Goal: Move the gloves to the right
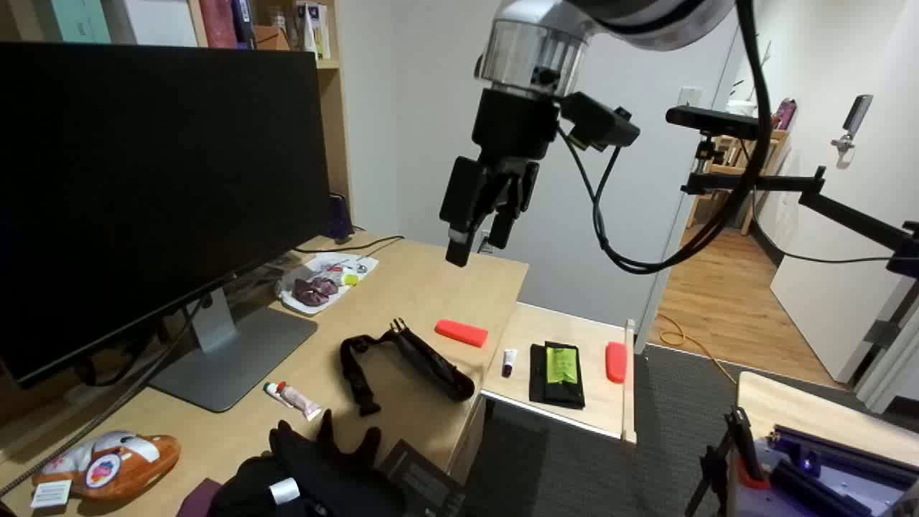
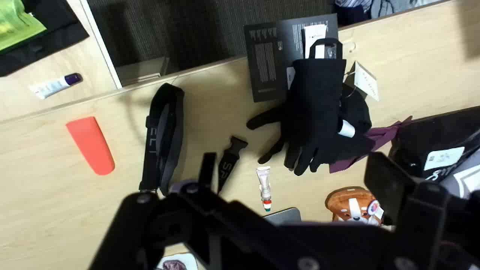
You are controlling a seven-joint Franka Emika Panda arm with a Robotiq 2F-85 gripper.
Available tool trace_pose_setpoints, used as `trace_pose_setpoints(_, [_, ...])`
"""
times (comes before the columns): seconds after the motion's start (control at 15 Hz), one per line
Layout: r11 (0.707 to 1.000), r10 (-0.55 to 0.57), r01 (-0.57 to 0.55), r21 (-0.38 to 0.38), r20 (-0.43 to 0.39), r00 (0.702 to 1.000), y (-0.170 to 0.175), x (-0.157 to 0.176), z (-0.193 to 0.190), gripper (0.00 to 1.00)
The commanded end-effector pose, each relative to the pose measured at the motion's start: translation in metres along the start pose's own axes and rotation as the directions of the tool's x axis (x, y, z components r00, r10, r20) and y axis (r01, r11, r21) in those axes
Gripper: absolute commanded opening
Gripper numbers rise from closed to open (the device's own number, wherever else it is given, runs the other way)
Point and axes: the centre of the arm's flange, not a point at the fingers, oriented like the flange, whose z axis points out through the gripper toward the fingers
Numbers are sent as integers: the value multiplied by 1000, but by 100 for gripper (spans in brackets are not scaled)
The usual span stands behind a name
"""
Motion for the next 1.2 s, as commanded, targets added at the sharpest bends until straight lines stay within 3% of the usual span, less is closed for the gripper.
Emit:
trace_pose_setpoints(0.0, [1000, 0, 0, 0, 0, 1000, 0, 0, 0, 100])
trace_pose_setpoints(0.13, [1000, 21, -21, 5, 3, 1000, 6, 17, -2, 100])
trace_pose_setpoints(0.47, [998, 46, -50, -39, -95, 994, 40, 75, -3, 100])
trace_pose_setpoints(0.93, [985, 48, -55, -163, -44, 998, 92, 169, 37, 100])
trace_pose_setpoints(1.13, [967, 63, -69, -246, -34, 997, 120, 213, 55, 100])
